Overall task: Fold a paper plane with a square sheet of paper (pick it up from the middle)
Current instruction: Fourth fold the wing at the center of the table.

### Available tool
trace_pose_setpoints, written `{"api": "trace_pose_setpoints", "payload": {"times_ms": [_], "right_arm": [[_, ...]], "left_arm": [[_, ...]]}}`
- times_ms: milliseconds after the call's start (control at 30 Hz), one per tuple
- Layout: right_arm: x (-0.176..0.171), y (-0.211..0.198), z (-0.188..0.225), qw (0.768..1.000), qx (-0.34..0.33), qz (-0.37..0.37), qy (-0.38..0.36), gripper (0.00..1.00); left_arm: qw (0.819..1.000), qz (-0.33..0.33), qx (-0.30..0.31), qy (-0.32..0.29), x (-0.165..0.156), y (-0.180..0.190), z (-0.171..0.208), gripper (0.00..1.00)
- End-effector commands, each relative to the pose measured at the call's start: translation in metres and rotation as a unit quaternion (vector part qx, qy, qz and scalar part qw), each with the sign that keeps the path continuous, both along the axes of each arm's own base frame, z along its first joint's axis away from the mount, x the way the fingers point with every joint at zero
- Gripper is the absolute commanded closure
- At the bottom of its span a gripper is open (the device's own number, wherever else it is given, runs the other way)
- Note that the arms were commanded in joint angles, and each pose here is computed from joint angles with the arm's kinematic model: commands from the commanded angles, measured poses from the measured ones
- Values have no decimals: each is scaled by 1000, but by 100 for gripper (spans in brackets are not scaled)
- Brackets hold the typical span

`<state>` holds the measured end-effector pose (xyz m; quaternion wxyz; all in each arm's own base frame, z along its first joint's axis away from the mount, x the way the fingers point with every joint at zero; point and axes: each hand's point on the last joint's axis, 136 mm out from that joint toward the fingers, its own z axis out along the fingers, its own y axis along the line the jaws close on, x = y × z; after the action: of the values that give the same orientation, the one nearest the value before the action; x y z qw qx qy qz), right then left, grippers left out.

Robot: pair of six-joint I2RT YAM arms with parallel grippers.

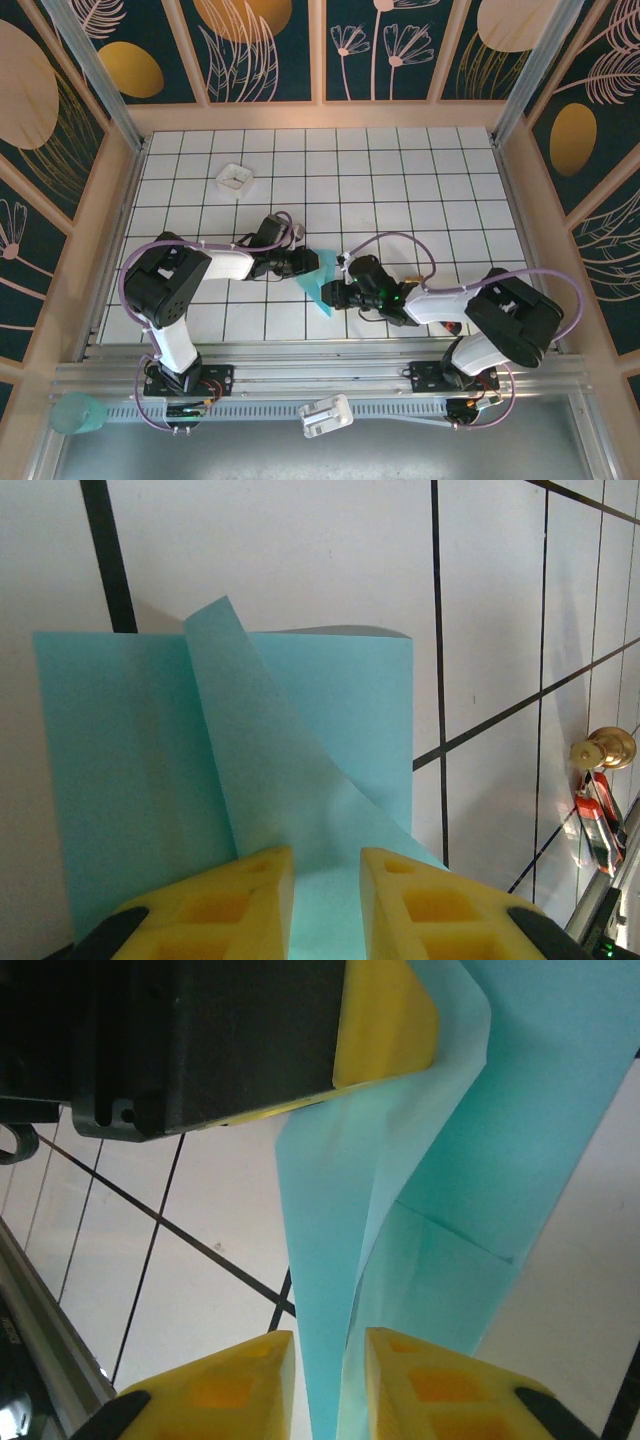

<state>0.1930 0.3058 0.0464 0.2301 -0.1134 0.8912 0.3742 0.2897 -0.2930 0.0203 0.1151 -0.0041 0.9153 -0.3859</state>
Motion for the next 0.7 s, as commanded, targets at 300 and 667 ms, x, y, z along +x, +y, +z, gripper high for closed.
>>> {"api": "trace_pose_setpoints", "payload": {"times_ms": [300, 667], "right_arm": [[-4, -15, -22, 999, -43, -22, 17, 89], [-10, -18, -27, 999, -34, -22, 31, 90]], "left_arm": [[998, 9, 56, 23, -6, 17, -30, 74], [998, 10, 58, 26, -7, 18, -32, 74]]}}
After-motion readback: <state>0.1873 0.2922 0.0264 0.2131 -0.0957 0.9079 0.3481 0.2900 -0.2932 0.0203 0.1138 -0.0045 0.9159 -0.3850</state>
